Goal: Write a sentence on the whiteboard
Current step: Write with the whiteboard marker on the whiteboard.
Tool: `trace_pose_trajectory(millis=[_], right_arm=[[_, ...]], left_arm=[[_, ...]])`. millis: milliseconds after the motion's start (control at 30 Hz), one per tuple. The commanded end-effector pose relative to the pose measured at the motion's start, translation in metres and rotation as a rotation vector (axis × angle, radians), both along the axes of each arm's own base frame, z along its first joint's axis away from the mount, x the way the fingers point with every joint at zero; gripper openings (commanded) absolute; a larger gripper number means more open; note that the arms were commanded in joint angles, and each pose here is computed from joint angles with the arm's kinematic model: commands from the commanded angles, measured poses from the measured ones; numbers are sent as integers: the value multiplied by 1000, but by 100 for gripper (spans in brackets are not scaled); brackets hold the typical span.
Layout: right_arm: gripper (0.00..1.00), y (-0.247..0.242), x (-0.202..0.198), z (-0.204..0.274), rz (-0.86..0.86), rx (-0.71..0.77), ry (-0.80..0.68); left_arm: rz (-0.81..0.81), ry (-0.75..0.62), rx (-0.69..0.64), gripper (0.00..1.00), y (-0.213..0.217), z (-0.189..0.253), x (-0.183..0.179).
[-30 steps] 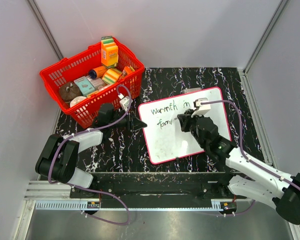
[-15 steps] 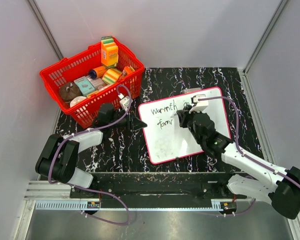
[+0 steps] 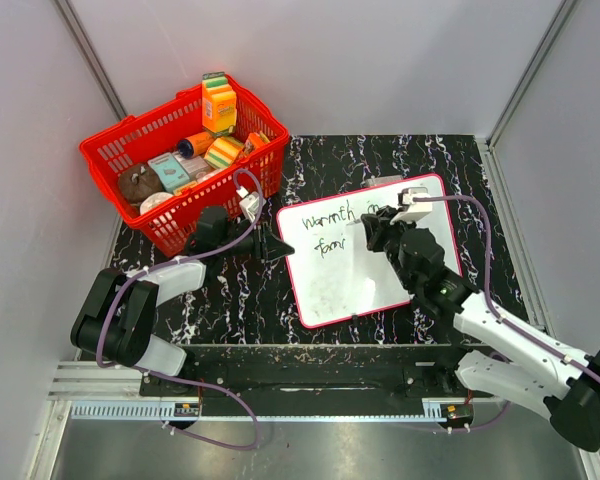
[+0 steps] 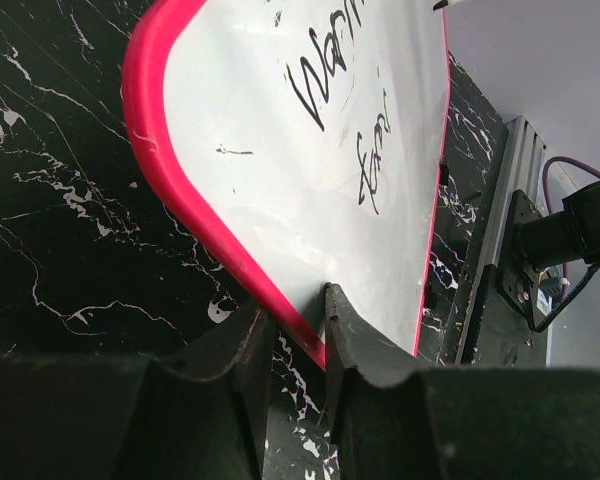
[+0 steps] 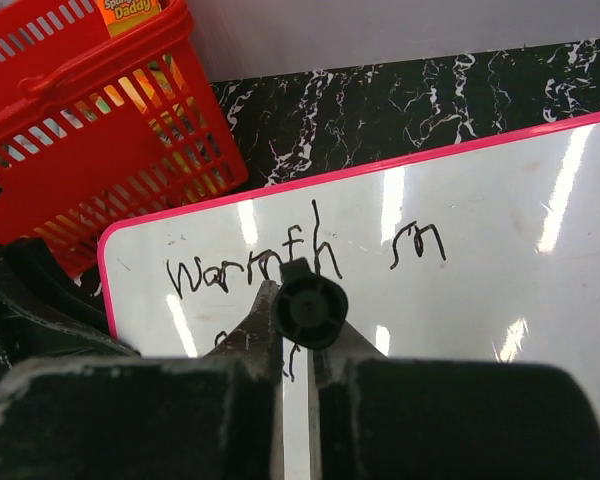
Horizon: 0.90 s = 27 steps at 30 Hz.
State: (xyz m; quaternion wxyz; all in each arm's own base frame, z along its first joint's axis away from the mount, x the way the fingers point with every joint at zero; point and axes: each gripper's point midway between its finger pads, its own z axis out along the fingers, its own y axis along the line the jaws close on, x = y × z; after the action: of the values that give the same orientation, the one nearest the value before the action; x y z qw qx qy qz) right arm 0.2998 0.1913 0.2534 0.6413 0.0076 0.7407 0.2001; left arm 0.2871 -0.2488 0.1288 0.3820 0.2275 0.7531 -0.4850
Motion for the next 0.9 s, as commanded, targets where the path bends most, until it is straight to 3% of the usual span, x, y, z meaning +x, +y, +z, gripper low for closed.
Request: trace_pose_trajectory(millis=[0,400,867], right_arm=[[0,-9,7,16,-50,28,-40],[0,-4,18,-5,-52,8,12],[0,-5,3,-32,0,-22,74]], left_arm=[[-2,-107,65,0,-1,-3,7],[-2,-106,65,0,-1,-4,6],[-1,-107,66,0,-1,-4,7]])
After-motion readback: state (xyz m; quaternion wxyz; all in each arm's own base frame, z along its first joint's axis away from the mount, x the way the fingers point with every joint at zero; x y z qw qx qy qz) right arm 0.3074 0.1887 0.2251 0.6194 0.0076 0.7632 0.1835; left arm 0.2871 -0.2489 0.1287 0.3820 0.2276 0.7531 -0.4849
